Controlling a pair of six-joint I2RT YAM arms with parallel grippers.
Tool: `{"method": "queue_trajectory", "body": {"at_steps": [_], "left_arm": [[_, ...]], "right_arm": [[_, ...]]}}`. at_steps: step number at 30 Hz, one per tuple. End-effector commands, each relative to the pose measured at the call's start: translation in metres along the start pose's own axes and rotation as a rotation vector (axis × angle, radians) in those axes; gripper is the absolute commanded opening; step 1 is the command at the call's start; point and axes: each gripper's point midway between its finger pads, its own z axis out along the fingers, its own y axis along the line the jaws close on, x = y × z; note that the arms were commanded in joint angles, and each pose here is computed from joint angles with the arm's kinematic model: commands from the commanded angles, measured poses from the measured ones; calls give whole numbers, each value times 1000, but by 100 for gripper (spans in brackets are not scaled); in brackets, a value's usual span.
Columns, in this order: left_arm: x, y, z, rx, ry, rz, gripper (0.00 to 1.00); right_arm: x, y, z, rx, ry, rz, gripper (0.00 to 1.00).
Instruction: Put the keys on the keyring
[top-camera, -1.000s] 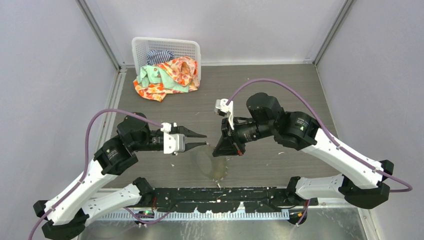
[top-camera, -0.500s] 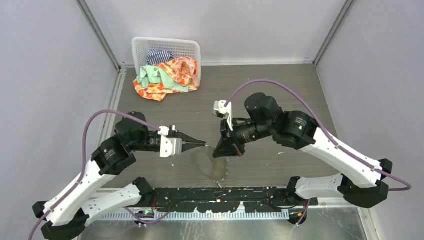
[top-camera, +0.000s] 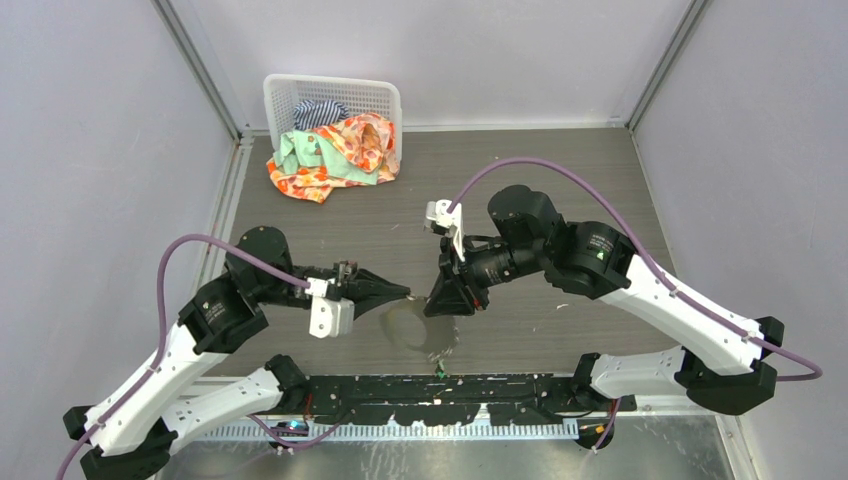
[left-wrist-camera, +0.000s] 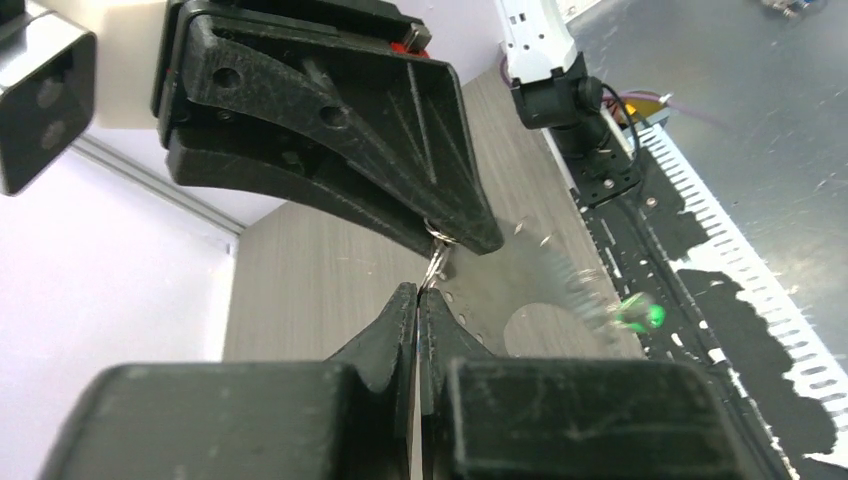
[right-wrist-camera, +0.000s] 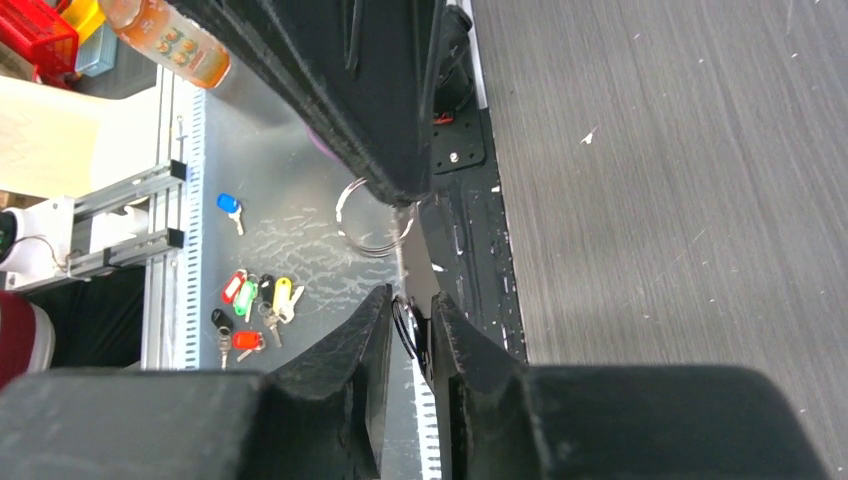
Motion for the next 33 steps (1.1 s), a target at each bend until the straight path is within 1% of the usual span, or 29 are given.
{"method": "queue_trajectory", "body": {"at_steps": [1, 4, 6, 7, 8, 12, 15, 22, 28, 33], "left_arm": [[-24, 5, -2, -15, -72, -47, 0], [-28, 7, 0, -25, -81, -143, 0], [-32, 7, 1, -23, -97, -207, 0], [-35, 8, 2, -28, -110, -231, 0], [-36, 8, 2, -30, -119, -255, 0], [-42, 7, 3, -20, -146, -297, 0], [-45, 8, 4, -12, -159, -294, 0], [-43, 20, 10, -62, -162, -385, 0], [-42, 29, 13, -102, -166, -448, 0], [-37, 35, 14, -140, -155, -481, 0]], "right_arm": [[-28, 6, -10, 6, -122, -62, 28], [-29, 5, -14, 22, -143, -91, 35], [-30, 4, -19, 39, -156, -116, 43], [-31, 4, -22, 45, -164, -132, 45], [-33, 6, -26, 48, -176, -156, 48], [-38, 10, -42, 71, -216, -239, 60], [-45, 16, -53, 73, -260, -300, 64], [-57, 18, -52, 63, -302, -329, 64], [-71, 22, -51, 45, -374, -347, 57], [-70, 23, -44, 20, -355, -341, 53]]}}
